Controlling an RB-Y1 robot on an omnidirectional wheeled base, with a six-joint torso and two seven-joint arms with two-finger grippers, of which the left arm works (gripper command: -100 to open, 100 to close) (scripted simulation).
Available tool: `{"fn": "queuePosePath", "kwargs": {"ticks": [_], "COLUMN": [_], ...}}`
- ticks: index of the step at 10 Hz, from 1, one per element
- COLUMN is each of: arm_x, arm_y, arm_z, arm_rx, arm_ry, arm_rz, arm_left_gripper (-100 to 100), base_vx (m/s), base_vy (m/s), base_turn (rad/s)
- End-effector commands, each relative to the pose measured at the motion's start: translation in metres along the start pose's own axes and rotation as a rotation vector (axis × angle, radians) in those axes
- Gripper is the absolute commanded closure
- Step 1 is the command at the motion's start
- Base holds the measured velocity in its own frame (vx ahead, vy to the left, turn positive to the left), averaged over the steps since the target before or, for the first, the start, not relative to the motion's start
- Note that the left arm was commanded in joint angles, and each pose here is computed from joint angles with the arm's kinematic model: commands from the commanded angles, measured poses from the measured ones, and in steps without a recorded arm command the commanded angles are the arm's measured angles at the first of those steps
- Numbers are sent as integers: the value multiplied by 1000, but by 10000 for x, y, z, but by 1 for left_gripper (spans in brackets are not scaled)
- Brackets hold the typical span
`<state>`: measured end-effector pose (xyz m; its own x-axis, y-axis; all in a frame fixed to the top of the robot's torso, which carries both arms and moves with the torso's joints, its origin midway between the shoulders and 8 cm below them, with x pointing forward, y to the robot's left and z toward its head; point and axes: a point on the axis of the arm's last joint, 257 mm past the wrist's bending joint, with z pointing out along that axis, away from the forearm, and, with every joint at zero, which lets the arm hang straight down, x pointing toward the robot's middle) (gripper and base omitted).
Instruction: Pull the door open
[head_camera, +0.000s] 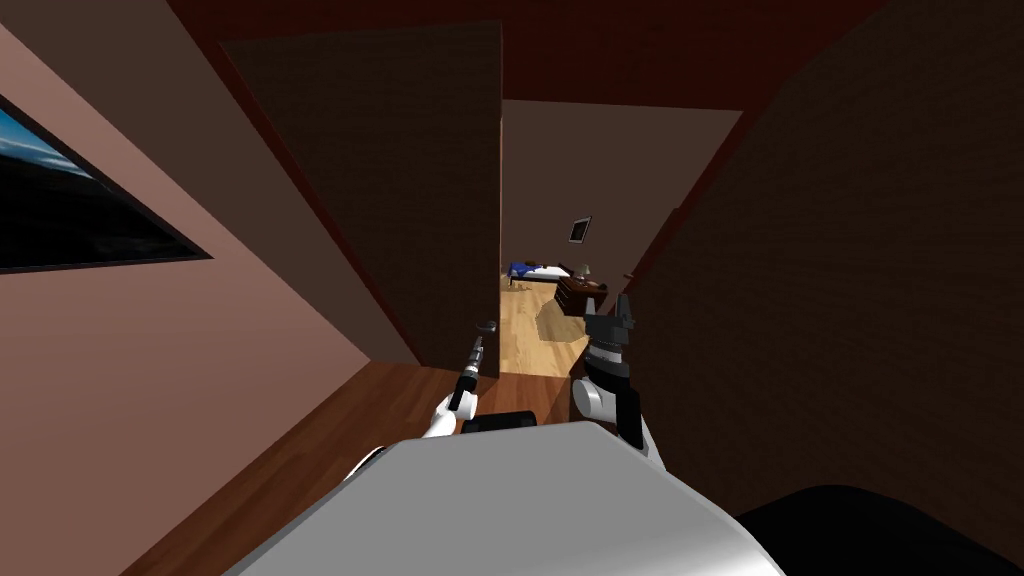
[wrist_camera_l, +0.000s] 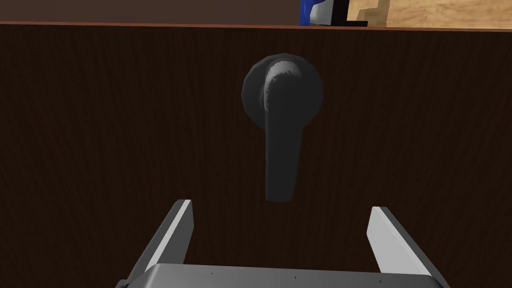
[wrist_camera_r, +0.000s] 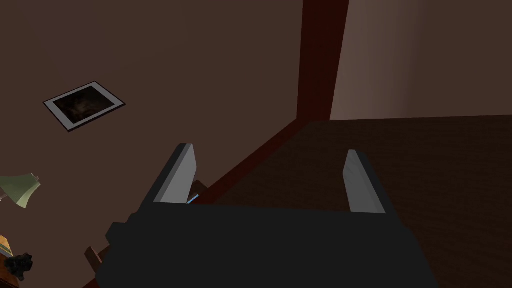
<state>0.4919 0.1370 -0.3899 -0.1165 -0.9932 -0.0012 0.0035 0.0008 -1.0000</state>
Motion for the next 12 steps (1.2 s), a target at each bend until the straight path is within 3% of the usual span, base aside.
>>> {"fn": "queuePosePath", "kwargs": {"ticks": [1, 3, 5, 6, 7, 9, 10, 11, 12], "arm_x": [-159, -159, -539, -539, -754, -754, -807, -1010, -1005], "arm_y": [116, 116, 321, 321, 393, 393, 407, 444, 388], "arm_z": [-42, -42, -139, -139, -189, -189, -200, -244, -208], "arm_rx": [-34, -34, -98, -98, -122, -122, -127, -142, -128], "arm_ry": [-13, -13, -50, -50, -76, -76, -83, -113, -113], "arm_rz": [21, 21, 59, 59, 74, 74, 77, 85, 84], "arm_left_gripper": [-100, -100, -100, -100, -100, -100, -100, -100, -100], "base_vx": [-11, -28, -58, -45, -42, -14, 1, -18, -22], "base_vy": [46, 65, 55, 45, 31, 16, -1, 15, 28], "base_turn": [-233, -29, -266, -85, -194, -63, -42, -252, -107]}}
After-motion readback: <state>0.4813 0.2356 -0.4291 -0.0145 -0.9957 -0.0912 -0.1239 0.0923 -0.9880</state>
